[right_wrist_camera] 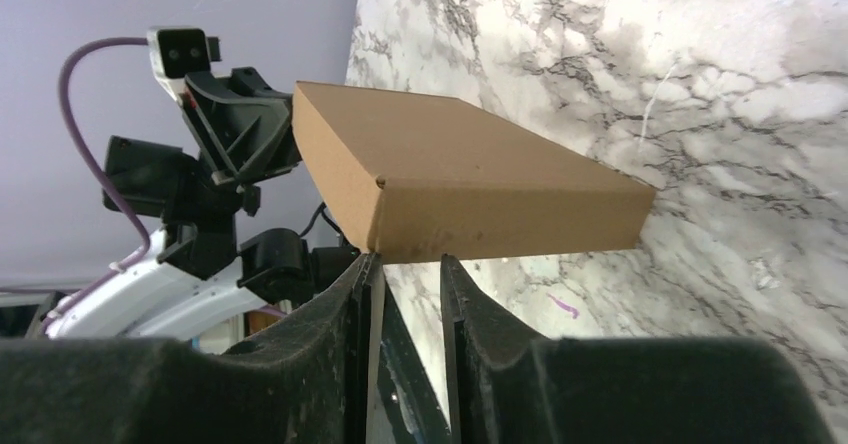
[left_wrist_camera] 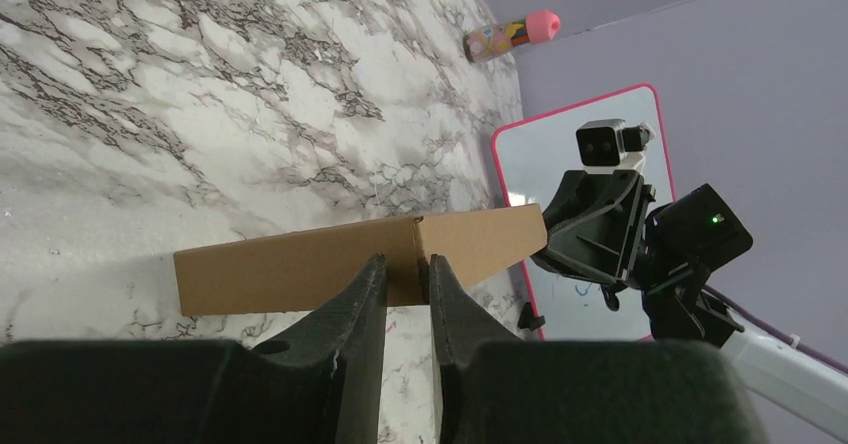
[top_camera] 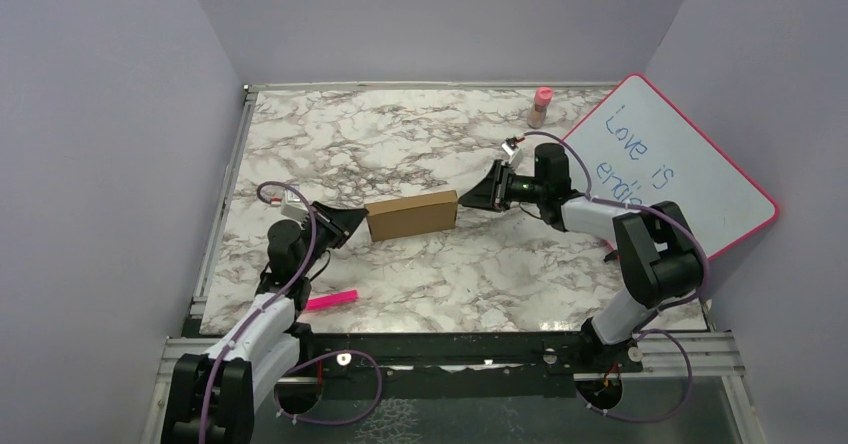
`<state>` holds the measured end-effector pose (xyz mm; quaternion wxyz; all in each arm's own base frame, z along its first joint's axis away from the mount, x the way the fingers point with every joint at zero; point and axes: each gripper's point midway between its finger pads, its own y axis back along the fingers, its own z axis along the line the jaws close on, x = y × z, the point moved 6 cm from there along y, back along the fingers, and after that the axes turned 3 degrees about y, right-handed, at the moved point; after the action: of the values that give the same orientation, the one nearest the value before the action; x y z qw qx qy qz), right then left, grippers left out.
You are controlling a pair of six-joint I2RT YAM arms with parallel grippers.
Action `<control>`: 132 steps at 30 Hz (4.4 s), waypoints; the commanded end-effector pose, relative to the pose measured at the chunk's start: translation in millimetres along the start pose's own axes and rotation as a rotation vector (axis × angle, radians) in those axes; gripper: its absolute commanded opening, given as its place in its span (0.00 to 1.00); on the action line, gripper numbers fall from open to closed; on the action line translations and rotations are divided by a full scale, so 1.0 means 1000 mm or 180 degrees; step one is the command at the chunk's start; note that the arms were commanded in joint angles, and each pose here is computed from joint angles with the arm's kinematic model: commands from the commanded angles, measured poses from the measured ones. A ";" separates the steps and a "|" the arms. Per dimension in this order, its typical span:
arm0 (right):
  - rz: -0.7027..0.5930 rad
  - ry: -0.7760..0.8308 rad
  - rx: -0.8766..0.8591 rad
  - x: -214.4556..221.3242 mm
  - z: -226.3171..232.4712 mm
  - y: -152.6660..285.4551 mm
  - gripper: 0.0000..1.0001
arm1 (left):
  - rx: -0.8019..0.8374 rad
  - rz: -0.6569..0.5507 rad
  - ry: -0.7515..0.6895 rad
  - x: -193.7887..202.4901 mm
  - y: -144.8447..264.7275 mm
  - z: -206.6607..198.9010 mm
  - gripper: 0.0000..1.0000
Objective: Fold the paper box
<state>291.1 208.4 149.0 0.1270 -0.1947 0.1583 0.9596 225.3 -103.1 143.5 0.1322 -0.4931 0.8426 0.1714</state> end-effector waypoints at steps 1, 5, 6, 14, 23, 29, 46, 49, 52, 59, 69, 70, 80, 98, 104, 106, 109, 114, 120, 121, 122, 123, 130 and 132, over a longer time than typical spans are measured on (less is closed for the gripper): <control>-0.0040 0.0050 0.0020 -0.009 0.005 0.005 0.38 | -0.0673 0.0411 0.0021 0.021 0.008 0.040 0.17; -0.0084 0.0199 -0.0036 -0.016 0.016 0.007 0.46 | -0.0567 0.0392 -0.0105 0.012 0.002 0.026 0.29; -0.0087 0.0222 -0.0041 -0.017 0.018 0.008 0.47 | -0.0546 0.0378 -0.0134 0.009 0.001 0.022 0.34; -0.0123 0.0454 0.0028 -0.016 0.021 0.015 0.57 | -0.0572 0.0284 -0.0745 -0.022 -0.005 -0.011 0.56; -0.0289 0.0887 0.0354 -0.015 0.028 0.032 0.78 | -0.0493 0.0446 -0.1838 -0.053 -0.006 -0.049 0.69; -0.0522 0.1365 0.0560 -0.016 0.043 0.052 0.94 | -0.0096 0.0966 -0.2414 -0.050 -0.014 -0.066 0.75; -0.0996 0.1869 0.0771 -0.005 0.055 0.082 1.00 | 0.0784 0.2068 -0.4392 0.011 -0.063 -0.094 0.77; -0.1026 0.1906 0.0796 -0.005 0.056 0.084 1.00 | 0.0975 0.2168 -0.4648 0.021 -0.068 -0.097 0.77; -0.1027 0.1916 0.0790 -0.005 0.056 0.085 1.00 | 0.1022 0.2273 -0.4791 0.029 -0.073 -0.094 0.76; -0.1015 0.1928 0.0775 -0.004 0.056 0.084 1.00 | 0.0737 0.2500 -0.4873 0.039 -0.089 -0.071 0.58; -0.1070 0.1991 0.0732 -0.003 0.063 0.088 1.00 | 0.0883 0.2327 -0.5141 0.042 -0.094 -0.095 0.14; -0.1077 0.1997 0.0720 -0.003 0.064 0.089 1.00 | 0.0877 0.2277 -0.5209 0.041 -0.094 -0.097 0.12; -0.1157 0.2039 0.0651 0.001 0.073 0.095 1.00 | 0.0410 0.1078 -0.6275 0.034 -0.122 -0.098 0.09; -0.1284 0.2095 0.0763 0.014 0.081 0.112 1.00 | 0.0049 0.1260 -0.6664 0.091 -0.150 -0.027 0.34; -0.1363 0.2107 0.0837 0.015 0.084 0.118 1.00 | 0.0256 0.1401 -0.6695 0.106 -0.136 -0.029 0.51; -0.1409 0.2113 0.0896 0.014 0.085 0.122 1.00 | 0.0454 0.1500 -0.6560 0.112 -0.130 -0.034 0.56; -0.1460 0.2132 0.1000 0.012 0.085 0.126 1.00 | 0.0727 0.1806 -0.6265 0.124 -0.124 -0.040 0.61; -0.1475 0.2084 0.1182 0.012 0.082 0.131 1.00 | 0.0985 0.2043 -0.5835 0.135 -0.116 -0.051 0.69; -0.1605 0.2046 0.1523 0.007 0.079 0.142 1.00 | 0.0924 0.1768 -0.5193 0.124 -0.117 -0.082 0.81; -0.1637 0.2031 0.1590 0.006 0.078 0.144 1.00 | 0.0886 0.1662 -0.5073 0.117 -0.118 -0.088 0.89; -0.1679 0.2024 0.1642 0.006 0.079 0.147 1.00 | 0.0830 0.1556 -0.4956 0.106 -0.121 -0.093 0.98; -0.1710 0.2019 0.1691 0.005 0.079 0.149 1.00 | 0.0795 0.1452 -0.4839 0.097 -0.123 -0.098 0.99; -0.1935 0.1964 0.2053 0.001 0.083 0.169 1.00 | 0.0311 0.0854 -0.3878 0.017 -0.136 -0.115 0.99; -0.2013 0.1947 0.2160 0.000 0.086 0.175 1.00 | 0.0179 0.0736 -0.3613 -0.006 -0.135 -0.118 0.99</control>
<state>211.3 95.0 256.0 0.3760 -0.4625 0.3830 0.7057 325.9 -229.2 194.7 0.6225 -0.1349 0.6394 0.4306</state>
